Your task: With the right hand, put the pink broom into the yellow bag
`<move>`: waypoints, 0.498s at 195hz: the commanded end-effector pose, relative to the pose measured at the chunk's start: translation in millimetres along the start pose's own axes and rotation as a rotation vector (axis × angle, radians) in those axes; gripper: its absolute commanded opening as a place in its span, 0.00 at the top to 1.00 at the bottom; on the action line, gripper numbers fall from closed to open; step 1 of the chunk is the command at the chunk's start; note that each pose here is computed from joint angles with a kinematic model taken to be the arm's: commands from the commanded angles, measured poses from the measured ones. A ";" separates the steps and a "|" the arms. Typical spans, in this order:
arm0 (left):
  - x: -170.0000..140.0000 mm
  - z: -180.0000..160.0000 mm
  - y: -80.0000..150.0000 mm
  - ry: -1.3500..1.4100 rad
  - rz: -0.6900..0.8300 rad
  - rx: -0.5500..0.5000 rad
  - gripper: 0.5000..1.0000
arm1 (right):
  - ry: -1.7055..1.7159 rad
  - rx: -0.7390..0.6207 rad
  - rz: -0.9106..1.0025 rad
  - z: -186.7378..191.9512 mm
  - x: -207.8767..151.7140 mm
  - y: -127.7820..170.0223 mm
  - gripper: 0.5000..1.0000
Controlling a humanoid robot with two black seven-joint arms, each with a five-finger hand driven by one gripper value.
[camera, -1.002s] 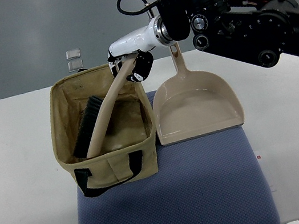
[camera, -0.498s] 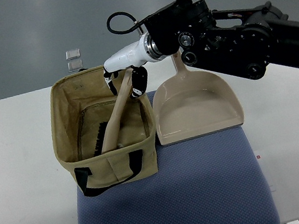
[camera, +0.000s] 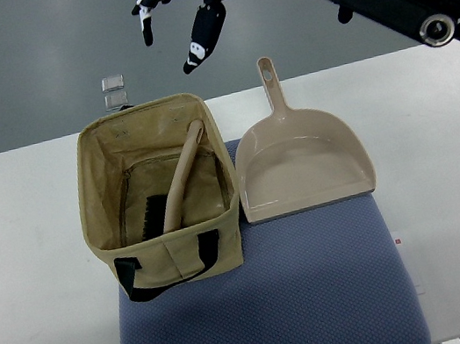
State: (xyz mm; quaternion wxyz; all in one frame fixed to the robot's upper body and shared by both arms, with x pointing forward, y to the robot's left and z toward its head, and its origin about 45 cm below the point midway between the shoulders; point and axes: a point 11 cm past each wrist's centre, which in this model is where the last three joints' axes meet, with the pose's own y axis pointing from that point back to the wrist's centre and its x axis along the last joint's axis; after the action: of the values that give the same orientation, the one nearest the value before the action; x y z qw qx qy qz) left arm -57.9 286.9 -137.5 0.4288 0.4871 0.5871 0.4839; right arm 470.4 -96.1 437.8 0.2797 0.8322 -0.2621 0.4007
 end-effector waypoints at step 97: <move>-3.0 -0.2 0.0 -0.003 -0.007 0.001 0.00 | -1.329 0.331 0.789 168.3 -34.4 87.3 0.14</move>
State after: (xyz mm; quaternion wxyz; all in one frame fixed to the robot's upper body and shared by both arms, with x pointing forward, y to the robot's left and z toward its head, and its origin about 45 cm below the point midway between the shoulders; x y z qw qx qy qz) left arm -57.8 283.9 -137.4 0.4315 0.4861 0.5884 0.4810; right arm 487.5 -246.7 374.3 -0.1724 0.8106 -0.5593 -0.0198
